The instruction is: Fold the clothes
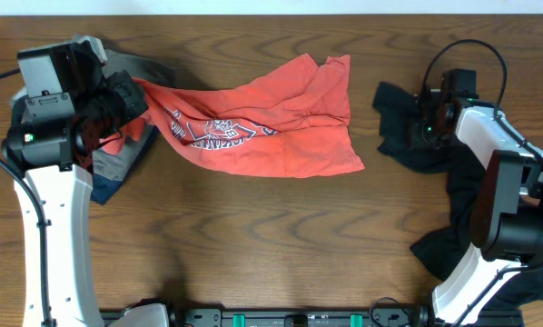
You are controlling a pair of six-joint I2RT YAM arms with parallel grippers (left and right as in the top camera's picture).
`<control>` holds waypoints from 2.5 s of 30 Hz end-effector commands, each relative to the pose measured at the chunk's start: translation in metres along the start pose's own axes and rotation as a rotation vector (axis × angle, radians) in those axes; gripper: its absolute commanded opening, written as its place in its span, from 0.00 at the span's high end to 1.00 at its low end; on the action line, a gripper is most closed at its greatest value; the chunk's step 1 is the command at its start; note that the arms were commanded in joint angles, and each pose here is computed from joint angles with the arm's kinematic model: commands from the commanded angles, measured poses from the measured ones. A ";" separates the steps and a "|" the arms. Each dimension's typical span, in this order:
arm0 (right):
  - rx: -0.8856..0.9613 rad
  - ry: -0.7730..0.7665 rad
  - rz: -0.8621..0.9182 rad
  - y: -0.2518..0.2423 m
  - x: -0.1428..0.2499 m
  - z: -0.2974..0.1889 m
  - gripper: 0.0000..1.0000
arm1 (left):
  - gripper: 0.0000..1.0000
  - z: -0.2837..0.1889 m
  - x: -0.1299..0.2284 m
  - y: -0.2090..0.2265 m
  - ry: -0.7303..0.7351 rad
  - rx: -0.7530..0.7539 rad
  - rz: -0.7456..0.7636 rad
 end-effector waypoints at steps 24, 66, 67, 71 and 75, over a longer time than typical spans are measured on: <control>0.345 0.012 0.872 -0.226 0.074 -0.075 0.68 | 0.94 -0.004 0.004 0.006 0.019 -0.028 0.008; -0.260 0.151 -0.314 0.175 0.047 -0.013 0.99 | 0.94 -0.003 0.004 0.006 0.020 -0.028 0.008; -0.250 0.161 -0.290 0.174 0.048 -0.014 0.99 | 0.94 -0.003 0.004 0.005 0.017 -0.026 0.009; -0.235 0.183 -0.229 0.172 0.052 -0.033 0.99 | 0.94 -0.004 -0.015 -0.006 -0.077 0.028 0.045; -0.301 0.097 -0.279 0.180 0.045 -0.082 0.99 | 0.94 -0.010 -0.044 -0.025 -0.229 0.122 0.070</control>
Point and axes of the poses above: each gripper's point midway between its finger pads, its own z axis out along the fingers, its own y axis along the line the jaws close on, x = y × z, the point moved 5 cm from there along -z, back along the fingers, and after that the axes turned 8 degrees about -z, right-handed, at the moved point
